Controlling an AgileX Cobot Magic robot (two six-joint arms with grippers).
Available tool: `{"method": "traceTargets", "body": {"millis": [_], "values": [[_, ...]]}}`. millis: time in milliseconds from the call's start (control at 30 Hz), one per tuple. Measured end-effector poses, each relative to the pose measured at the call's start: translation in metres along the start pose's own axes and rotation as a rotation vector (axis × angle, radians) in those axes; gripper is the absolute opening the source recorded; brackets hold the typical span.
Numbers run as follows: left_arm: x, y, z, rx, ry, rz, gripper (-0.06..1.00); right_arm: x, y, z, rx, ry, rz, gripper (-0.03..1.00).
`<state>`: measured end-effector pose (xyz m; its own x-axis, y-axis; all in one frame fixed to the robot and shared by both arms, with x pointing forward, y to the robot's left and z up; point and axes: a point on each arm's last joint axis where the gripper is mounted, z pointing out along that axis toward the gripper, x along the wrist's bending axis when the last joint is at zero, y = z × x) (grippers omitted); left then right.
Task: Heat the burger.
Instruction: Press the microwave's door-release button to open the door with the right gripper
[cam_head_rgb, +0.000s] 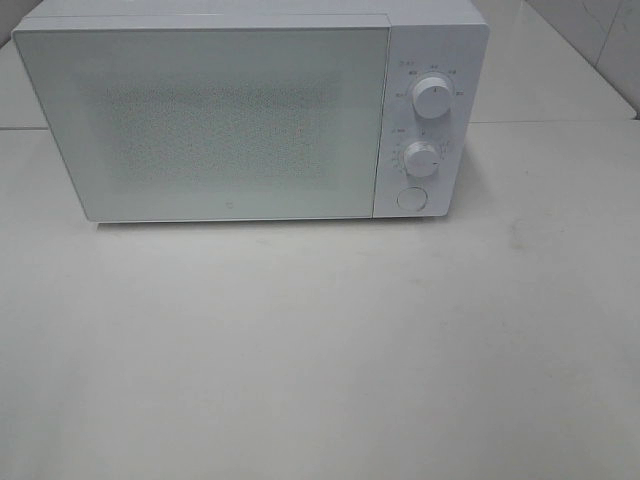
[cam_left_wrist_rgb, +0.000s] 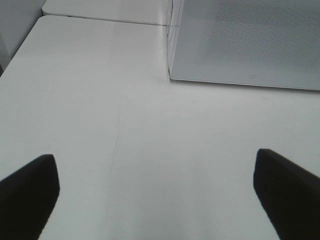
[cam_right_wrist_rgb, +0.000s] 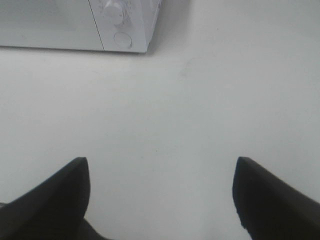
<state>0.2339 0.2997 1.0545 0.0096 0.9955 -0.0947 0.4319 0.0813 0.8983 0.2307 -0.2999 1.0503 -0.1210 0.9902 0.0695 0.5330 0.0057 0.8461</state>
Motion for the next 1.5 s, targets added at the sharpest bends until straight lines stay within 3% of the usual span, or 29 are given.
{"method": "traceTargets", "body": {"millis": [633,867,1500], "values": [[0.000,0.000,0.000,0.000,0.000,0.000,0.98,0.000,-0.002,-0.003,-0.024,-0.001,-0.009,0.75],[0.000,0.000,0.000,0.000,0.000,0.000,0.98,0.001,0.018,-0.003,-0.054,0.000,-0.051,0.75],[0.000,0.000,0.000,0.000,0.000,0.000,0.98,0.006,0.080,0.083,0.033,-0.004,-0.067,0.75]]}}
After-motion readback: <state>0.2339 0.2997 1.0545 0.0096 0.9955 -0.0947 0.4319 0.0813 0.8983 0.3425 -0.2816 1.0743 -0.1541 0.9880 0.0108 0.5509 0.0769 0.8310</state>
